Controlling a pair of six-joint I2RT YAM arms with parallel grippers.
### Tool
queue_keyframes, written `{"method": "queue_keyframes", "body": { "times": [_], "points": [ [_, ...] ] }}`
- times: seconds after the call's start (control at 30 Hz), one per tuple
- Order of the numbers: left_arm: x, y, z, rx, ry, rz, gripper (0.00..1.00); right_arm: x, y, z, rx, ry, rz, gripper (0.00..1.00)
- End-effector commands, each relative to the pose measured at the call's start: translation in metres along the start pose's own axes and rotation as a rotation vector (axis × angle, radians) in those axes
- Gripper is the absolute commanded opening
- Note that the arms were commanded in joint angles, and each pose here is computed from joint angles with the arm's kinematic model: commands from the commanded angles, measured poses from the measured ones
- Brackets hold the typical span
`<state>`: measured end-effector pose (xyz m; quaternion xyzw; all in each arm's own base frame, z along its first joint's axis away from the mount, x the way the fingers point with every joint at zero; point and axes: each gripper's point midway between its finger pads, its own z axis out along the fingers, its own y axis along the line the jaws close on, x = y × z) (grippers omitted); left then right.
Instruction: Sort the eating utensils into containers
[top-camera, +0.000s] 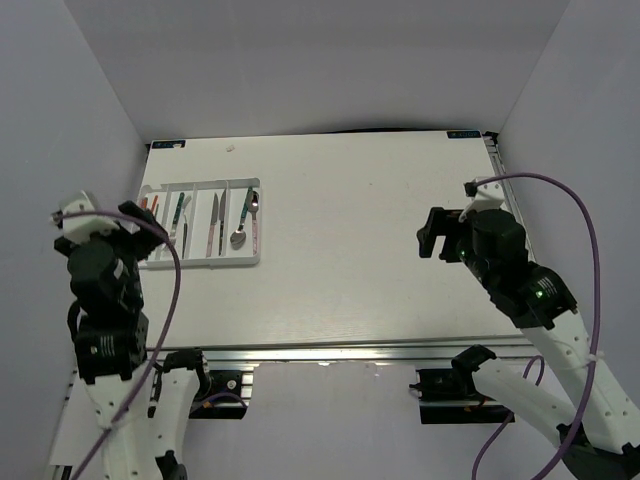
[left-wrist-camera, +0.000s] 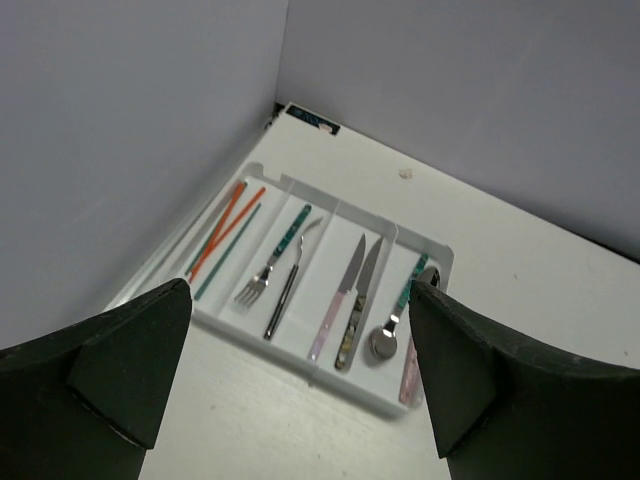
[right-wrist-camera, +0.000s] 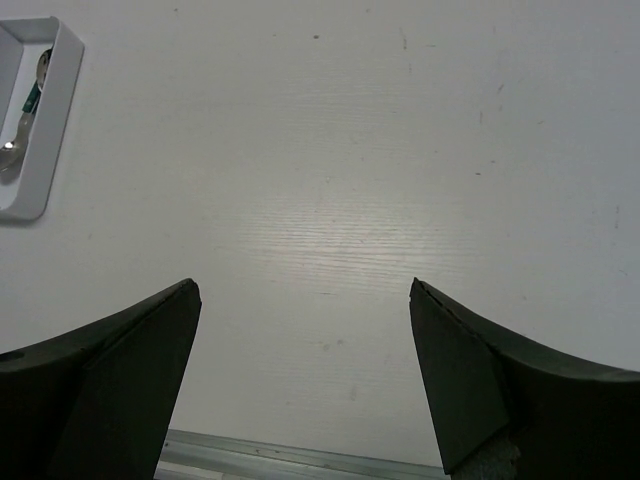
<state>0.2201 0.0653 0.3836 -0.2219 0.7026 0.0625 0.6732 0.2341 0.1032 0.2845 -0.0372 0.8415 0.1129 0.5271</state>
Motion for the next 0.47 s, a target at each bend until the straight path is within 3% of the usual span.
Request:
{"method": "queue_keyframes", "body": {
  "times": [0.0,0.07,0.17,0.43],
  "points": [
    [0.049,0.006,-0.030,0.050,0.096,-0.014,0.98,-0.002,-0.018,-0.014,0.069,-0.031,-0.036,0.89],
    [0.057,0.011,-0.037,0.053,0.079,-0.004,0.98,0.002,-0.020,-0.018,0.066,-0.028,-0.032,0.89],
    [0.091,0.006,-0.032,0.086,0.169,-0.008,0.98,0.013,-0.017,-0.018,0.037,-0.020,-0.025,0.89],
    [0.091,-0.002,-0.035,0.130,0.162,-0.037,0.98,0.042,-0.005,0.000,-0.031,0.015,0.015,0.90]
  ]
}}
